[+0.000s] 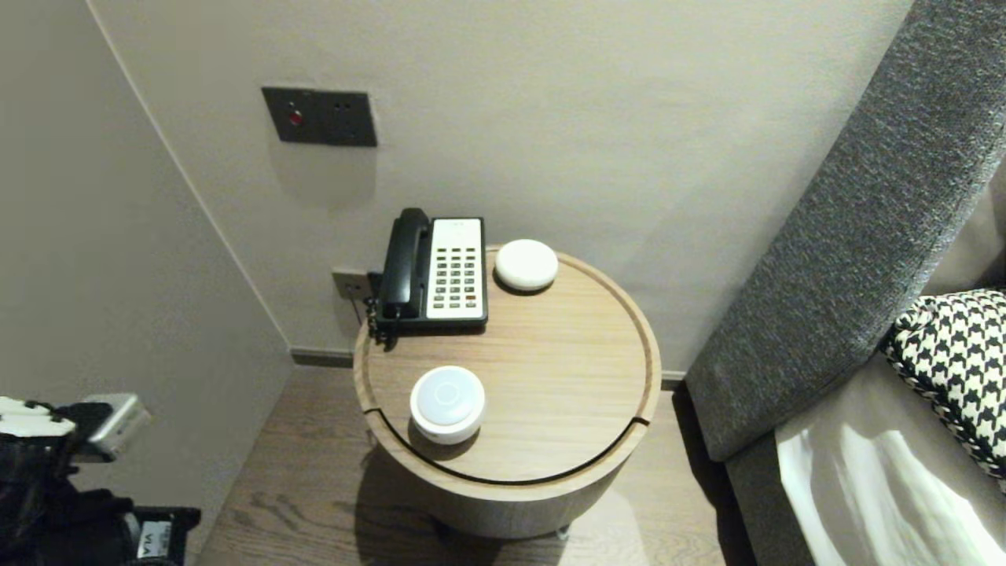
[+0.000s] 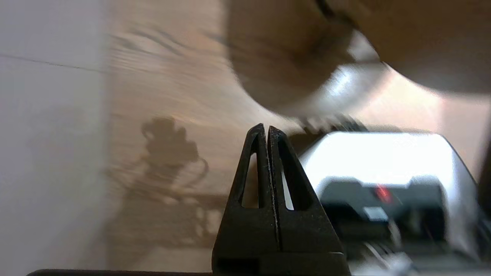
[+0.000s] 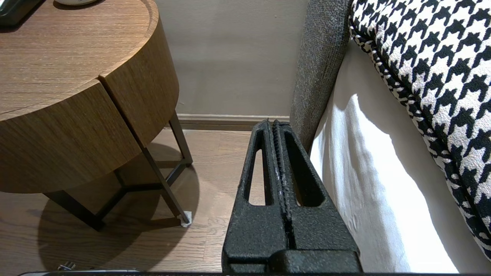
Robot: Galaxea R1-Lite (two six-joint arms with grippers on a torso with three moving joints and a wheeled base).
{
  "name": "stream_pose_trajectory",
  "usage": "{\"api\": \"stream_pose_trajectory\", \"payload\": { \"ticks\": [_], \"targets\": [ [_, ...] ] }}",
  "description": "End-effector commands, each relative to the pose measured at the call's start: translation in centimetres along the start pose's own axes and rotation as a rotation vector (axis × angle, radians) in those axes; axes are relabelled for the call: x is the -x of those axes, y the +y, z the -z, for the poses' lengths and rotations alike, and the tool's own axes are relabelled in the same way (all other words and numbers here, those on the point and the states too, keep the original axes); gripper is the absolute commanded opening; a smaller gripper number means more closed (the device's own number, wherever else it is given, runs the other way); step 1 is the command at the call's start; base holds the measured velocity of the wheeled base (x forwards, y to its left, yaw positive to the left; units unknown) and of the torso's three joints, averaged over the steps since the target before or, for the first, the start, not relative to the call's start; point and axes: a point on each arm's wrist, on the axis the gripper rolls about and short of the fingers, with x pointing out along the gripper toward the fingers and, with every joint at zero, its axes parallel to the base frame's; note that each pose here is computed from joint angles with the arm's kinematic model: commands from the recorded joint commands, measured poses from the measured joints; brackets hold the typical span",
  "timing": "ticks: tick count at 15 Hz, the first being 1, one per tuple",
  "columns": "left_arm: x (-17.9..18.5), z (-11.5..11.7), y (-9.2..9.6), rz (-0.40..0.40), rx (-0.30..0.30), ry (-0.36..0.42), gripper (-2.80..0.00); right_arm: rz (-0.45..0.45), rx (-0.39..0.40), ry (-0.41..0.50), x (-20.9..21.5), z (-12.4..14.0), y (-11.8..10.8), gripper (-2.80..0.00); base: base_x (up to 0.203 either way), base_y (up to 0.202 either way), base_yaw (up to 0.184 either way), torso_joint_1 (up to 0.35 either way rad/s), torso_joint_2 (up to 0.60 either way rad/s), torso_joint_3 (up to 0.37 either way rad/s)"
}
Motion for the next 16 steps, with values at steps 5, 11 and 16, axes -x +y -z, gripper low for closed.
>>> {"api": "stream_pose_trajectory", "payload": {
  "ticks": [5, 11, 16],
  "targets": [
    [4.8, 2.8, 4.3, -0.245, 0.215, -0.225, -2.8, 0.001, 0.001, 0.039, -0.2, 1.1, 0.0, -2.8, 0.0, 0.0, 0.0, 0.0, 0.0, 0.0],
    [4.6, 10.3, 4.2, -0.142, 0.081, -0.329, -2.8, 0.001, 0.001, 0.04, -0.2, 1.1, 0.0, -2.8, 0.0, 0.0, 0.0, 0.0, 0.0, 0.0],
    [5.0, 12.8, 4.1, -0.092, -0.013, -0.513, -2.8, 0.0, 0.001, 0.04, -0.2, 1.1, 0.0, -2.8, 0.0, 0.0, 0.0, 0.0, 0.0, 0.0]
  ]
}}
